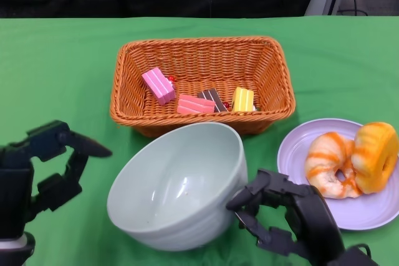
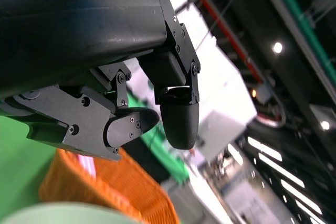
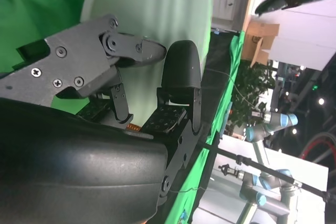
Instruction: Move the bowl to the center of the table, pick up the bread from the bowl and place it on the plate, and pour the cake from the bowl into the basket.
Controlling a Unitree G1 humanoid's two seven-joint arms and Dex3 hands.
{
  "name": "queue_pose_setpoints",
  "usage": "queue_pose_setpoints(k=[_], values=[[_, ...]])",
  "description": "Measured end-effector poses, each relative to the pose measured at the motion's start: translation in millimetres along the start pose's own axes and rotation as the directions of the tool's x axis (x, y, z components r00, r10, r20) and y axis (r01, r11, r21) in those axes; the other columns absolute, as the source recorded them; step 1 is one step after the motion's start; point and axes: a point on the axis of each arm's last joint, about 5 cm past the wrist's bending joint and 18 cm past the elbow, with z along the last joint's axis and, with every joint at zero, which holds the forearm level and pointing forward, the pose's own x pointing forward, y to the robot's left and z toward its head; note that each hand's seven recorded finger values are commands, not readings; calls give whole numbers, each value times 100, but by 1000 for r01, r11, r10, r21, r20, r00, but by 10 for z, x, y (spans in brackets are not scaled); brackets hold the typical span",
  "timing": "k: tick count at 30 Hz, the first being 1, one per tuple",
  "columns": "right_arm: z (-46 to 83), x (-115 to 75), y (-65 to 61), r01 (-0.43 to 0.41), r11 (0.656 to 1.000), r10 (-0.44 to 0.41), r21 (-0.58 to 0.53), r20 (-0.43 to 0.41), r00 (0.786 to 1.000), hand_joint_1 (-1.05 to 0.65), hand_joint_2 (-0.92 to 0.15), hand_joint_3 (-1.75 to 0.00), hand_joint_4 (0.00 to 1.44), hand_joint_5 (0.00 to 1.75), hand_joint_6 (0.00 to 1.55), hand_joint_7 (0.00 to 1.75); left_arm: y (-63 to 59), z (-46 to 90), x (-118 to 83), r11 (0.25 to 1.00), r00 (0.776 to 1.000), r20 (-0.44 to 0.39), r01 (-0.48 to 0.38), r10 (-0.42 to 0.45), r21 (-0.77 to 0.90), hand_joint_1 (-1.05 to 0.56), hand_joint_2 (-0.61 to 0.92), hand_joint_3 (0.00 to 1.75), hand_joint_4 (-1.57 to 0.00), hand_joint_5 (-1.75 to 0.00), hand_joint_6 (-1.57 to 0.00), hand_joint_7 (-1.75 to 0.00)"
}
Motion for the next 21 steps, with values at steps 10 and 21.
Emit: queue_pose_setpoints(k=[10,21], values=[[36,15,-5,27,1000,-27,-14,34,999,-16,-74,-49,76,144,79,106,-106,56,-60,987,997,-49,49,-57,-153,-1,77,68,-85,-125,-79,-131],[273,-66,-55,106,994,-105,2,115,988,-27,-50,-95,77,135,83,104,-124,57,-53,984,997,-45,50,-59,-169,-3,73,75,-80,-132,-76,-134]])
